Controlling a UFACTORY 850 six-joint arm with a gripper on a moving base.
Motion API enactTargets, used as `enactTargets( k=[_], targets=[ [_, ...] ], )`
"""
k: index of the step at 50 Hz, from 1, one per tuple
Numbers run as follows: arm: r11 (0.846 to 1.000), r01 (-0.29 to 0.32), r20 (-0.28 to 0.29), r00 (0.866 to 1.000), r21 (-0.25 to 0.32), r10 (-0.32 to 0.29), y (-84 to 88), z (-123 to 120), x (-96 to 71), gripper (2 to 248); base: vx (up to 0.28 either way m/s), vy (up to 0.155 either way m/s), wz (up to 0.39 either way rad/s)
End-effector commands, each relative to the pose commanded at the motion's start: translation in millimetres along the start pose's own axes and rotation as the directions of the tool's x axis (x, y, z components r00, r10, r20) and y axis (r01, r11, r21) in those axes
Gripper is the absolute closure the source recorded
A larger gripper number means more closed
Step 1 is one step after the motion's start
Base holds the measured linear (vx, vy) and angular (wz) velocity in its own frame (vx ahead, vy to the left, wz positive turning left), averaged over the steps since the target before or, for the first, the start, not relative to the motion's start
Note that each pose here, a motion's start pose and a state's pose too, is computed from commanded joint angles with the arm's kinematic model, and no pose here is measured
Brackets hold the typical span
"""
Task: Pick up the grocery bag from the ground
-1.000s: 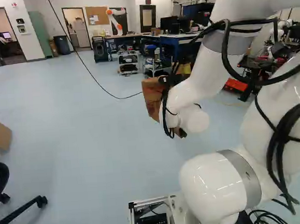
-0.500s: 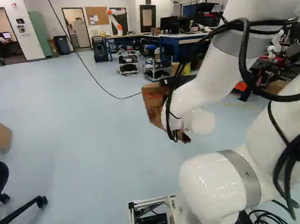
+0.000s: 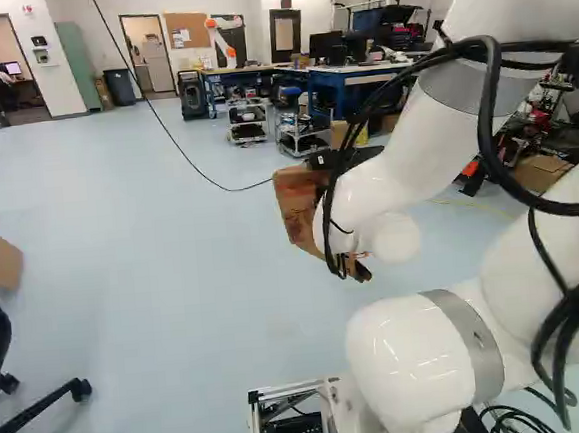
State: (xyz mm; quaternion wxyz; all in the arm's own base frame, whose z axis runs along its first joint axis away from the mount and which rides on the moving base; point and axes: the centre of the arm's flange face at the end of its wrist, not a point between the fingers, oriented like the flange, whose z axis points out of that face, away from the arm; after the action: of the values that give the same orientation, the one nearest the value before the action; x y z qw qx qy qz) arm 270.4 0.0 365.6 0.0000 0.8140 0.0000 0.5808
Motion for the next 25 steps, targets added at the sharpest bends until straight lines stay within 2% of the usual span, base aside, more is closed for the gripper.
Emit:
enactTargets(
  k=[25],
  targets=[
    [1.0,0.0,0.0,1.0,0.0,0.0,0.0,-0.1,0.0,226,0.0,0.0,0.0]
  ],
)
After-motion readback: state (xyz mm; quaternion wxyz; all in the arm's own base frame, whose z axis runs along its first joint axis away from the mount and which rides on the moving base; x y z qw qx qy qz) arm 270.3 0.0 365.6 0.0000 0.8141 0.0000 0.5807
